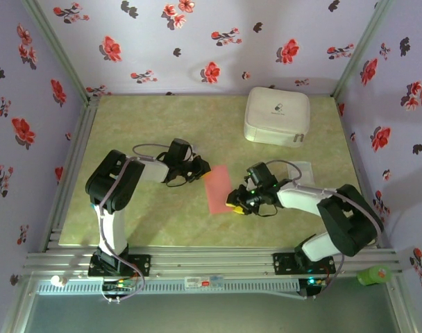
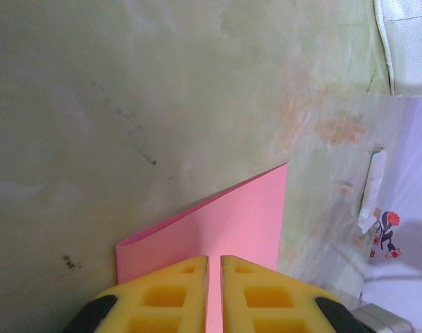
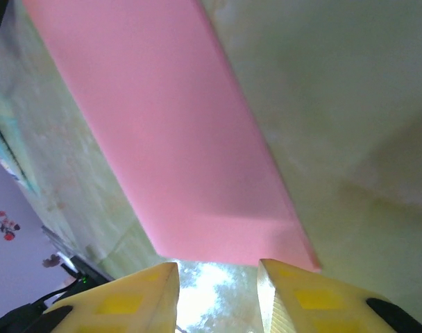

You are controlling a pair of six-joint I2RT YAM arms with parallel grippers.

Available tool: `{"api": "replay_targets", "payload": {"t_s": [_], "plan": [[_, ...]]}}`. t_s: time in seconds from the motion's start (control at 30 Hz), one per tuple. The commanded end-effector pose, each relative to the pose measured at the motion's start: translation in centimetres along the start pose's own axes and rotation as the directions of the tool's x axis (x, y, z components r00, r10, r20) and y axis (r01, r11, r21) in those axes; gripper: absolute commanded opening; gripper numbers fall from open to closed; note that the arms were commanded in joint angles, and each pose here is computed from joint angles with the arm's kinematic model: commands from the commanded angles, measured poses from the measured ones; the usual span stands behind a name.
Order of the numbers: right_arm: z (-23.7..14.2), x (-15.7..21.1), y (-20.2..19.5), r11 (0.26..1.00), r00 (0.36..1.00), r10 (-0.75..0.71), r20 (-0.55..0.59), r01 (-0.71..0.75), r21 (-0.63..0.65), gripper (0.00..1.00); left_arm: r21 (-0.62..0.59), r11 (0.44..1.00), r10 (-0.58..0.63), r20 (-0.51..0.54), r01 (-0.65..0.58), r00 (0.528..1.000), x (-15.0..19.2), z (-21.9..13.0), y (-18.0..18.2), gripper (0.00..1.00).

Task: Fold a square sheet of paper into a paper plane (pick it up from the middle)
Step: Fold the triangle a second time at the center of the table.

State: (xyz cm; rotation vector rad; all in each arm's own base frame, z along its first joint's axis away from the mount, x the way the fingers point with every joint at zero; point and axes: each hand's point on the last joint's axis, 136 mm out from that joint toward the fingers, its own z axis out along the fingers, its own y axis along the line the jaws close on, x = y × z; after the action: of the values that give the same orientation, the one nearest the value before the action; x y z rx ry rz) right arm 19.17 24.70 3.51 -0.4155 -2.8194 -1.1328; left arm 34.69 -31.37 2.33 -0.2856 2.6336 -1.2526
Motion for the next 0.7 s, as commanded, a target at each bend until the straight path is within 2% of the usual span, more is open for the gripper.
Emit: {"api": "replay_targets", "payload": {"t_s": [0.0,0.67], "plan": [[0.2,1.2,-1.0,0.999,0.998,0.052,-0.026,-0.052,0.009,0.35,-0.106,0.992,-0.067,-0.038,0.063,0.997,1.3,0.4,3.4,0.14],[0.8,-0.8,0.2,0.998,0.997,0.061,0.036,-0.060,-0.021,0.36,-0.100,0.993,-0.066,-0.048,0.061,0.997,1.4,0.3,3.2,0.14]]}}
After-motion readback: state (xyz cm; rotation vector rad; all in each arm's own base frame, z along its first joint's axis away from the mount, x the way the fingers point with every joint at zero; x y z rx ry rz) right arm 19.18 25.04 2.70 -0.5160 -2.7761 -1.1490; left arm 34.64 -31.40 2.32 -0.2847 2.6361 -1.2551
